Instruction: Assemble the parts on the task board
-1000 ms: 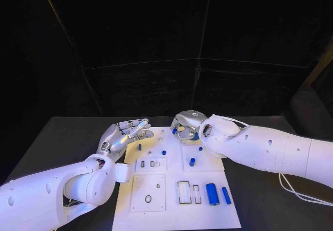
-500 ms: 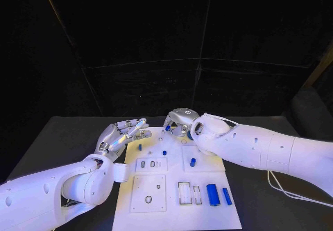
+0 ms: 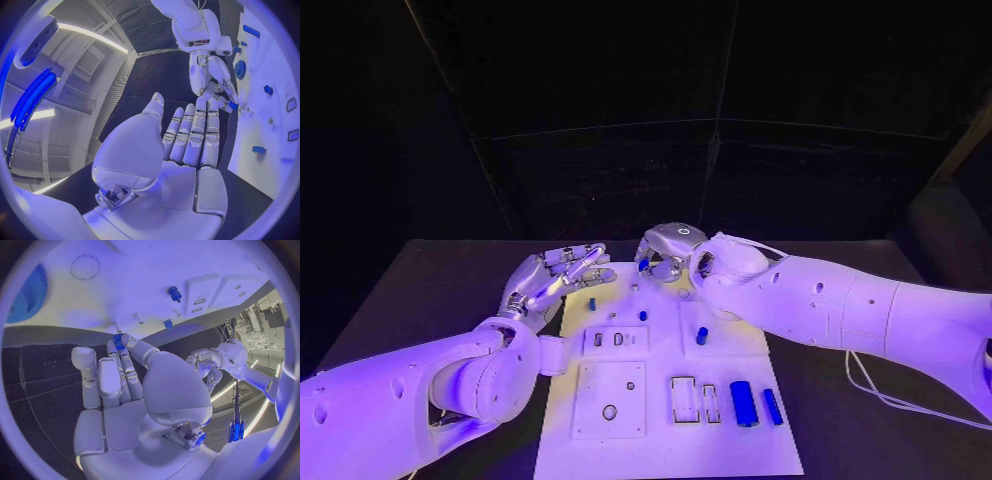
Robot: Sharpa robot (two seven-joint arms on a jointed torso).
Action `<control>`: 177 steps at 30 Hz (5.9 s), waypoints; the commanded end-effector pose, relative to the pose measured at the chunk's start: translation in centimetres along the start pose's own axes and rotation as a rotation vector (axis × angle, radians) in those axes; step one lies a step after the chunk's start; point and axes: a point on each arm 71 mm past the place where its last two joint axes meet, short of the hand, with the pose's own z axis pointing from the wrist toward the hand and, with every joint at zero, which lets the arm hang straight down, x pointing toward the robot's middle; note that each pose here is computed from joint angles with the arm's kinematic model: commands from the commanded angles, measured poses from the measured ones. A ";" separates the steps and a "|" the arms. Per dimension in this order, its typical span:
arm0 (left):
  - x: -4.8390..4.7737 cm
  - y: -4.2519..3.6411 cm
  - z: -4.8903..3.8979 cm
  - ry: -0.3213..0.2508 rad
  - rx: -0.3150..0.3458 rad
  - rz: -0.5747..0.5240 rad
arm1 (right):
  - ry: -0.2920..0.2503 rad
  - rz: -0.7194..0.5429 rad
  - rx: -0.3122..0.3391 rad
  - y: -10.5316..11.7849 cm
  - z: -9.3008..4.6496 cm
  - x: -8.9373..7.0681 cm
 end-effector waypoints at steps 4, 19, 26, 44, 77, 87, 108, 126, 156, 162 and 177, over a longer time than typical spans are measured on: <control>0.28 -0.27 0.17 0.017 0.018 -0.007 | 0.046 -0.011 0.013 0.0 0.4 0.3; 0.36 -0.55 0.38 0.021 0.022 -0.007 | 0.060 -0.052 0.038 0.5 1.0 0.5; 0.38 -0.71 0.48 0.024 0.024 -0.007 | 0.055 -0.058 0.049 0.4 1.2 0.4; 0.37 -0.81 0.57 0.025 0.022 -0.007 | 0.073 -0.062 0.045 0.6 1.3 0.6; -0.90 -0.84 0.79 0.005 0.026 0.007 | 0.054 0.213 0.300 -8.9 -7.2 -2.8; -0.88 -0.71 0.96 0.004 0.024 0.009 | 0.196 0.166 0.320 -9.3 -7.1 -1.8; -0.87 -0.57 1.15 0.003 0.022 0.010 | 0.199 0.097 0.315 -9.1 -6.3 -1.7; -0.86 -0.51 1.19 0.006 0.017 0.007 | 0.233 0.061 0.319 -8.8 -5.9 -1.4; -0.91 -0.47 1.12 0.017 0.004 -0.002 | -0.047 0.016 0.194 -4.1 -5.9 -3.1; -0.84 -0.52 1.04 0.021 0.004 -0.005 | -0.059 0.021 0.129 -1.5 -5.4 -2.8; -1.29 -0.75 1.06 0.002 0.007 -0.015 | 0.000 0.013 0.035 3.0 -2.5 -0.7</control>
